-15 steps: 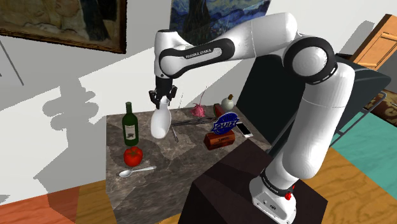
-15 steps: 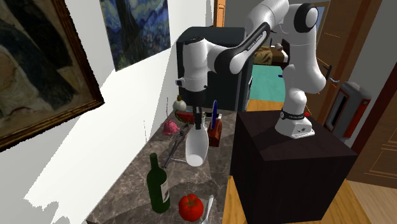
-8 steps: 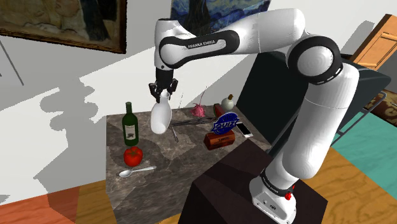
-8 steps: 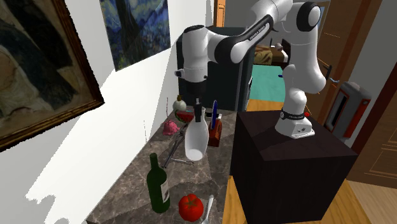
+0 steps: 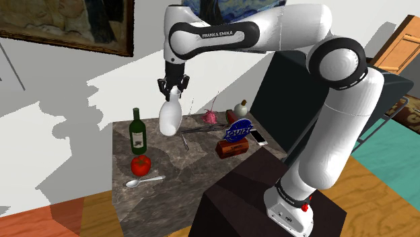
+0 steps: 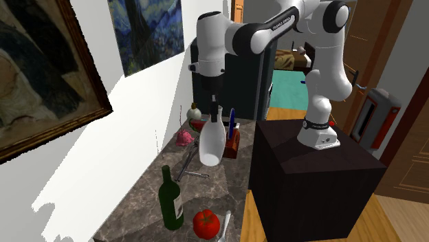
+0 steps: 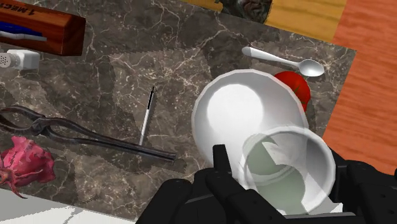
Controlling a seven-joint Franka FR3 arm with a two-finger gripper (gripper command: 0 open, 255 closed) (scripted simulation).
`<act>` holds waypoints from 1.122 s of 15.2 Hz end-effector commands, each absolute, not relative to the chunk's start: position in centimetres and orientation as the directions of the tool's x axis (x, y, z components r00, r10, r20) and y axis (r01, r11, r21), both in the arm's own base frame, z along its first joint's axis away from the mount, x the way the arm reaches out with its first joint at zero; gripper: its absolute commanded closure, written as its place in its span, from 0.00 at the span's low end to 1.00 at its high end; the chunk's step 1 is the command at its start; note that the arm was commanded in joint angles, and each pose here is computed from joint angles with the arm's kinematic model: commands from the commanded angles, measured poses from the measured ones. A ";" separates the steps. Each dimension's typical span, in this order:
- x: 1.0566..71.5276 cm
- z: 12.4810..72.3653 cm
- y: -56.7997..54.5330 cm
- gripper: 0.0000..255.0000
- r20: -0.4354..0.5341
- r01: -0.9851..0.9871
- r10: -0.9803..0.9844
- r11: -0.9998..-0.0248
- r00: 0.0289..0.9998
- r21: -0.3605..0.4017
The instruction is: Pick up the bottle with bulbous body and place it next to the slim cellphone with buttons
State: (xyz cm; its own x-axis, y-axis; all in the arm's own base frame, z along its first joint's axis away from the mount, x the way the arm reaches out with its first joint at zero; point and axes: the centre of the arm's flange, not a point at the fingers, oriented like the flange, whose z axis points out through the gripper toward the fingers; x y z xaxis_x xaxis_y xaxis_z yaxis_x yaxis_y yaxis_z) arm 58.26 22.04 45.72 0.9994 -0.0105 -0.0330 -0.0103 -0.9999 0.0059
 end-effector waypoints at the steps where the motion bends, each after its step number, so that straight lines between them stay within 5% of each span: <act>1: 58.3 46.8 22.0 1.00 -0.033 -0.010 -0.010 -1.000 0.999 0.006; 17: 53.8 51.3 13.9 1.00 -0.033 -0.010 -0.010 -1.000 0.999 0.006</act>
